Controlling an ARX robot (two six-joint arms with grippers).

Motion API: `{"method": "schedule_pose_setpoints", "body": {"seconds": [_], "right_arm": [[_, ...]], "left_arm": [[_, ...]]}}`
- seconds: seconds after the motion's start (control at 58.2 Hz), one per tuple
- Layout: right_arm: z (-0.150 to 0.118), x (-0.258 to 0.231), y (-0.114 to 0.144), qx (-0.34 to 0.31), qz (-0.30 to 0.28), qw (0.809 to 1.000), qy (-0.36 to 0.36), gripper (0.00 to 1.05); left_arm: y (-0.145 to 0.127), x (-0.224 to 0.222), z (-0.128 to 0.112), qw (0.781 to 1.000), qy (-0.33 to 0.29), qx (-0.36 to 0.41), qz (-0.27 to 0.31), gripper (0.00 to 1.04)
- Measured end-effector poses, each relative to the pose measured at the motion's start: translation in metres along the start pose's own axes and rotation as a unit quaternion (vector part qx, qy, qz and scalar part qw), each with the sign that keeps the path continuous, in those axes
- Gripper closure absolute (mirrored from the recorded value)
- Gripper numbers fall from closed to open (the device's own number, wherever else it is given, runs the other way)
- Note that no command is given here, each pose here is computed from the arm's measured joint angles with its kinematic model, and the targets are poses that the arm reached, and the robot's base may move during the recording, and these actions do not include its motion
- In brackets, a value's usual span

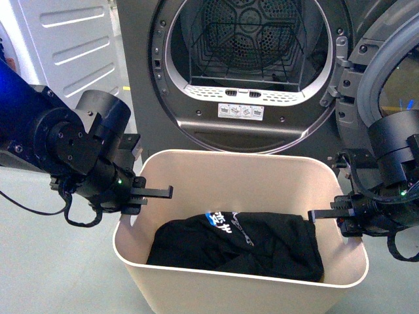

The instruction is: Move hamper under clothes hanger

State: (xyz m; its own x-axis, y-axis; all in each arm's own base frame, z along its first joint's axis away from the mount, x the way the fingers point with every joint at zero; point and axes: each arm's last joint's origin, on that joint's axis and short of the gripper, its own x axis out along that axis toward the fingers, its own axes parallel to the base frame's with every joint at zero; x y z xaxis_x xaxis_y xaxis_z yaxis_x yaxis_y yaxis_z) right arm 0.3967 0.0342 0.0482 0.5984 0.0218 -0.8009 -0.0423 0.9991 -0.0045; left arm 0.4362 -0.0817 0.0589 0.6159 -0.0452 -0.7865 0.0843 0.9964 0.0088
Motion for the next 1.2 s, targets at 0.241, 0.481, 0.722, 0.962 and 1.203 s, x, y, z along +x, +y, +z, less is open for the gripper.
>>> {"method": "schedule_pose_setpoints", "body": {"seconds": [0.241, 0.481, 0.722, 0.962, 1.203], "right_arm": [[0.007, -0.024, 0.001, -0.006, 0.004, 1.000, -0.018, 1.02], [-0.001, -0.028, 0.004, -0.009, 0.005, 1.000, -0.023, 1.02], [-0.001, -0.028, 0.004, -0.009, 0.006, 1.000, -0.024, 1.02], [-0.001, -0.029, 0.015, -0.020, 0.026, 0.999, -0.026, 1.02], [0.000, -0.029, 0.005, -0.008, 0.007, 1.000, -0.028, 1.02]], "left_arm": [[-0.003, -0.023, 0.012, 1.000, -0.018, 0.002, 0.002, 1.01], [-0.003, -0.027, 0.011, 1.000, -0.021, 0.004, 0.008, 1.01], [-0.003, -0.027, 0.011, 1.000, -0.021, 0.005, 0.008, 1.01], [0.008, -0.027, 0.010, 1.000, -0.019, -0.005, 0.024, 1.01], [-0.003, -0.028, 0.011, 1.000, -0.023, 0.004, 0.008, 1.01]]}}
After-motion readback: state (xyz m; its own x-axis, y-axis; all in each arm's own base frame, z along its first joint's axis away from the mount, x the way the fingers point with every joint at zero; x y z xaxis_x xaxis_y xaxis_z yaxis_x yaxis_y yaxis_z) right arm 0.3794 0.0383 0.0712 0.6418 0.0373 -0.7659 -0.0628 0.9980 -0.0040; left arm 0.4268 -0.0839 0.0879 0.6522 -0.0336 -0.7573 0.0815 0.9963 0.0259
